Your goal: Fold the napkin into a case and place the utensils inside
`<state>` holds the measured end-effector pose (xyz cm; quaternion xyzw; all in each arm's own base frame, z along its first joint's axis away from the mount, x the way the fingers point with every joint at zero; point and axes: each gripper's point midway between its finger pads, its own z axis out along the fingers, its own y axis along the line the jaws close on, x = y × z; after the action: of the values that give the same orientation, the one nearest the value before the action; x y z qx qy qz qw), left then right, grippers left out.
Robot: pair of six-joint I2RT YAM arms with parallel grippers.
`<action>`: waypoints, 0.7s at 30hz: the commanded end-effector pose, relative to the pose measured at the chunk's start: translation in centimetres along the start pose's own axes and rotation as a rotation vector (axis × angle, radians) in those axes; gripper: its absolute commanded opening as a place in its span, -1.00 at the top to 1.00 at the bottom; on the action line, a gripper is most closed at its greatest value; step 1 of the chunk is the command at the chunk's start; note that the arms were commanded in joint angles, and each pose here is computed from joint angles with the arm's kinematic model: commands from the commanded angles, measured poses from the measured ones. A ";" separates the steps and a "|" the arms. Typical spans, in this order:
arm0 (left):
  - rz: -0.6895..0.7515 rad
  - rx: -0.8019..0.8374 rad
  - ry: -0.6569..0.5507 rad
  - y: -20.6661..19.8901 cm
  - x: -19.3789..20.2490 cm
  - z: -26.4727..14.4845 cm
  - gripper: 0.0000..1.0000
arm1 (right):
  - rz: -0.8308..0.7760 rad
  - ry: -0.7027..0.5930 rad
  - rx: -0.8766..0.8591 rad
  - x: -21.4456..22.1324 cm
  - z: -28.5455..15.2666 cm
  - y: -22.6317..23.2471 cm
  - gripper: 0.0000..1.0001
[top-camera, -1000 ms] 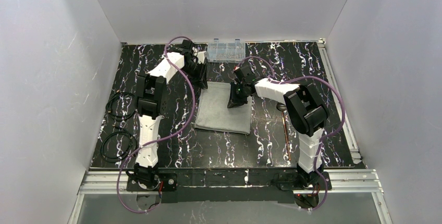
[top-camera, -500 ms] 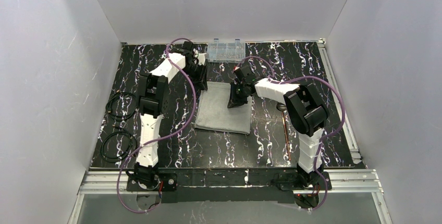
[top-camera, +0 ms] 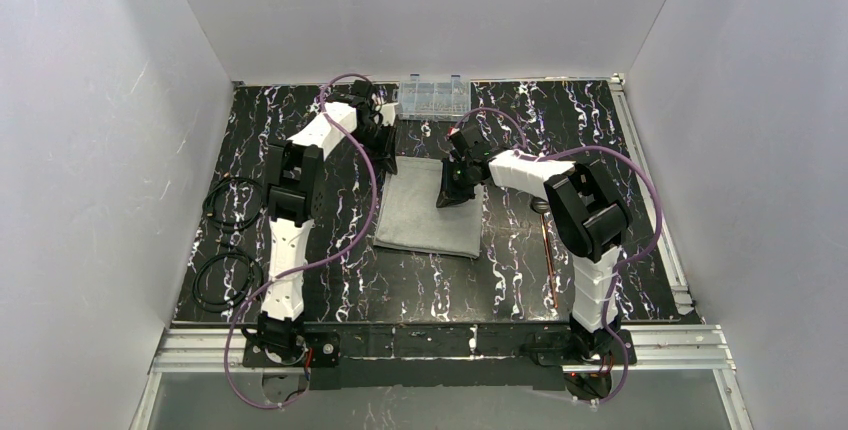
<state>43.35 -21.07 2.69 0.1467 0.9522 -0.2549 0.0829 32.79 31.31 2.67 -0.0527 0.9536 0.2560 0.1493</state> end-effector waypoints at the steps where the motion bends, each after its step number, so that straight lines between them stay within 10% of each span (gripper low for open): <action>1: 0.081 -0.004 -0.021 -1.2 -0.5 -1.4 1.00 | -0.013 -0.008 -0.010 0.0 0.1 0.2 0.70; 21: 0.480 -0.054 -0.118 -7.2 0.6 -7.2 1.00 | 0.055 -0.146 -0.192 -6.1 -10.2 2.0 0.24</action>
<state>41.21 -23.21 8.86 0.2927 0.9118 -0.2332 0.1690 34.94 30.08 10.08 -0.0497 0.9285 0.3186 0.1844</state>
